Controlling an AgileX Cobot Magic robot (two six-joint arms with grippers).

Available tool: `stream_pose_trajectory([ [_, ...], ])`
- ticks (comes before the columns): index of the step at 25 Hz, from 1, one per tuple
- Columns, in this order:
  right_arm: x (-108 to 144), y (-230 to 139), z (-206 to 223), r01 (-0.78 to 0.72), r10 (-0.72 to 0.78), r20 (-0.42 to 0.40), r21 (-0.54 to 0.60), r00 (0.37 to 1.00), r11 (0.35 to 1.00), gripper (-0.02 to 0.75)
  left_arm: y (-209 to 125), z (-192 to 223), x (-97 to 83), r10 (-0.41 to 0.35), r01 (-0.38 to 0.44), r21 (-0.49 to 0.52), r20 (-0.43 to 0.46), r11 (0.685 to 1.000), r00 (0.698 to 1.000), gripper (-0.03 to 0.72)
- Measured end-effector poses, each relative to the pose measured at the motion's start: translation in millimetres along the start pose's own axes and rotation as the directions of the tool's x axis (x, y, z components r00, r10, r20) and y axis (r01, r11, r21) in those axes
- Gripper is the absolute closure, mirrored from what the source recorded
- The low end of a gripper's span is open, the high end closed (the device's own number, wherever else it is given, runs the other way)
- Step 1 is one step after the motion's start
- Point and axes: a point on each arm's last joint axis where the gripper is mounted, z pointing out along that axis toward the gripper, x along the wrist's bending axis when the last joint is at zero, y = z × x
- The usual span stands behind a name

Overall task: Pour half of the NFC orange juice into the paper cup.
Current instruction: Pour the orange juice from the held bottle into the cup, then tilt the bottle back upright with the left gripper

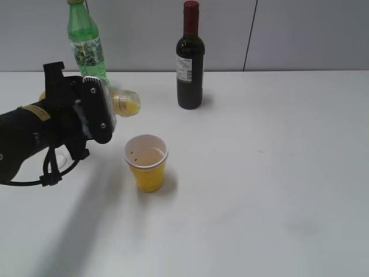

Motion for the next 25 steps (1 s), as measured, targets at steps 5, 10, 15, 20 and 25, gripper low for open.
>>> stream_pose_trajectory([
  [5, 0.0, 0.0, 0.0, 0.0, 0.0, 0.0, 0.0, 1.0, 1.0, 0.166, 0.1, -0.1, 3.2, 0.033, -0.033, 0.0, -0.035, 0.999, 0.999, 0.216],
  [10, 0.0, 0.0, 0.0, 0.0, 0.0, 0.0, 0.0, 1.0, 1.0, 0.166, 0.0, -0.1, 3.3, 0.054, -0.054, 0.002, -0.036, 0.999, 0.998, 0.217],
  [15, 0.0, 0.0, 0.0, 0.0, 0.0, 0.0, 0.0, 1.0, 1.0, 0.166, 0.5, -0.1, 3.3, 0.072, -0.073, -0.002, -0.036, 0.997, 0.997, 0.217],
  [20, 0.0, 0.0, 0.0, 0.0, 0.0, 0.0, 0.0, 1.0, 1.0, 0.166, 3.4, -0.2, 6.2, 0.124, -0.126, -0.028, -0.071, 0.992, 0.99, 0.217],
  [25, 0.0, 0.0, 0.0, 0.0, 0.0, 0.0, 0.0, 1.0, 1.0, 0.166, 4.0, -0.3, 7.2, 0.131, -0.134, -0.033, -0.084, 0.99, 0.988, 0.217],
])
